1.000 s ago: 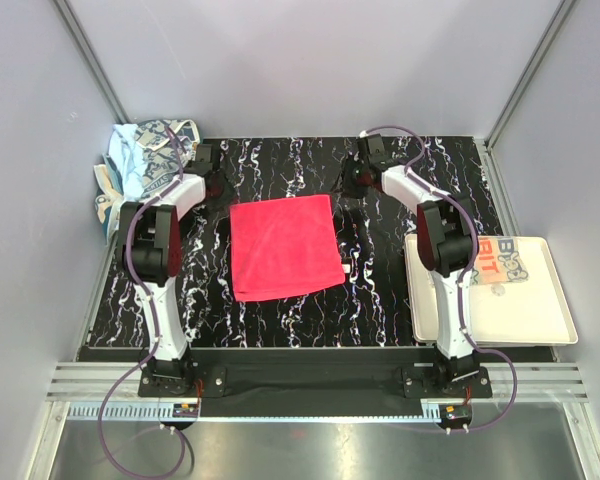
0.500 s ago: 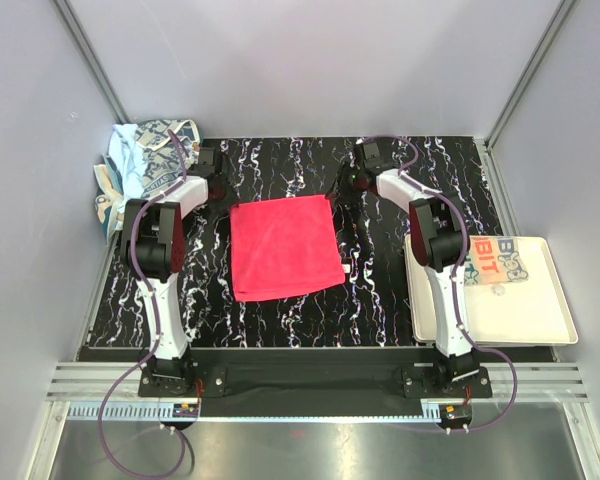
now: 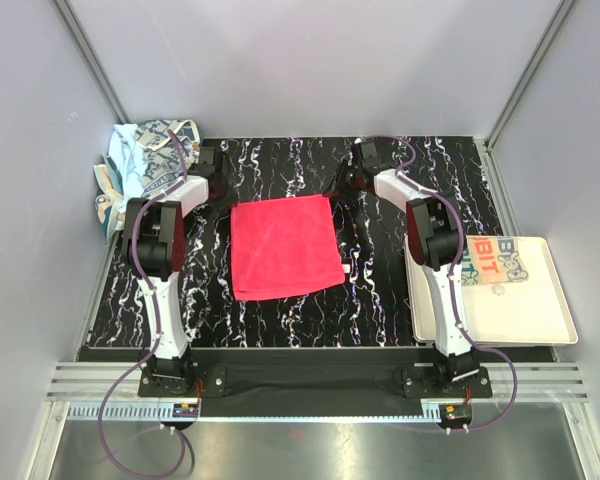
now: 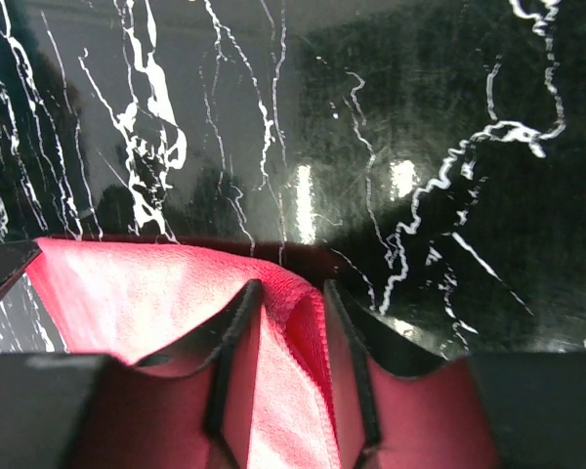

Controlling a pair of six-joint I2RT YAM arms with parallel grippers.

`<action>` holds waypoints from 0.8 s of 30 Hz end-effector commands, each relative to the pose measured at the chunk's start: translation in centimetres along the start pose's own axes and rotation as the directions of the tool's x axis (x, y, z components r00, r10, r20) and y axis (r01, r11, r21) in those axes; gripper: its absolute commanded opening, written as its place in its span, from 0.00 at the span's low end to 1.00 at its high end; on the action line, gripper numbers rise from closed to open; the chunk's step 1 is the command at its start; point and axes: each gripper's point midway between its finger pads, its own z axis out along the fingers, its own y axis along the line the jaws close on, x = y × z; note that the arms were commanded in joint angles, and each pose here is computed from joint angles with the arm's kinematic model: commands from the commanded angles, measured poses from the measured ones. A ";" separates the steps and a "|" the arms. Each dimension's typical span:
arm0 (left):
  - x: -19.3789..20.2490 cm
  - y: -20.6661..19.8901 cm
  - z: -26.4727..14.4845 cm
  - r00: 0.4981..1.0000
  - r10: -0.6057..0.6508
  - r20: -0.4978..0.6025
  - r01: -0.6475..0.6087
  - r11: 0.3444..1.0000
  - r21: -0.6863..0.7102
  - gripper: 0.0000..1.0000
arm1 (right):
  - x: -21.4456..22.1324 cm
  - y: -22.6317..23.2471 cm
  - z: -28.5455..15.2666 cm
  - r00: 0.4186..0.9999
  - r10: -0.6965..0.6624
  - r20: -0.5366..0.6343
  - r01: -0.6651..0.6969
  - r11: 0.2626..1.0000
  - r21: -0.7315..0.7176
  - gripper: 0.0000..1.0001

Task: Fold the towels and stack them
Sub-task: Fold the towel

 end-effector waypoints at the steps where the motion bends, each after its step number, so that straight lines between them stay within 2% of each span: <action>1: -1.1 -0.7 0.7 1.000 -0.009 0.023 0.008 1.000 0.022 0.28 | -0.5 1.6 0.4 1.000 -0.008 0.016 0.008 0.999 -0.037 0.36; 6: -1.2 -0.8 0.9 1.000 -0.004 0.024 0.004 1.000 0.022 0.16 | -0.8 0.9 0.4 0.999 -0.010 0.036 0.010 1.000 0.000 0.26; 10: -1.7 -1.1 1.2 0.999 0.010 0.037 -0.011 0.999 0.034 0.00 | -1.6 -0.1 0.1 0.998 -0.016 0.062 0.014 0.999 0.034 0.17; 15: -2.8 -2.1 1.4 0.998 0.020 0.066 -0.024 0.997 0.067 0.00 | -2.8 -2.3 -0.6 0.995 -0.019 0.102 0.012 0.997 0.074 0.13; 21: -4.7 -3.7 1.8 0.993 0.026 0.116 -0.040 0.993 0.113 0.00 | -4.4 -4.3 -0.9 0.992 -0.010 0.124 -0.001 0.996 0.086 0.13; 24: -5.1 -5.2 1.8 0.992 0.029 0.122 -0.051 0.981 0.187 0.00 | -5.4 -4.1 -0.8 0.990 -0.019 0.141 0.008 0.997 0.078 0.12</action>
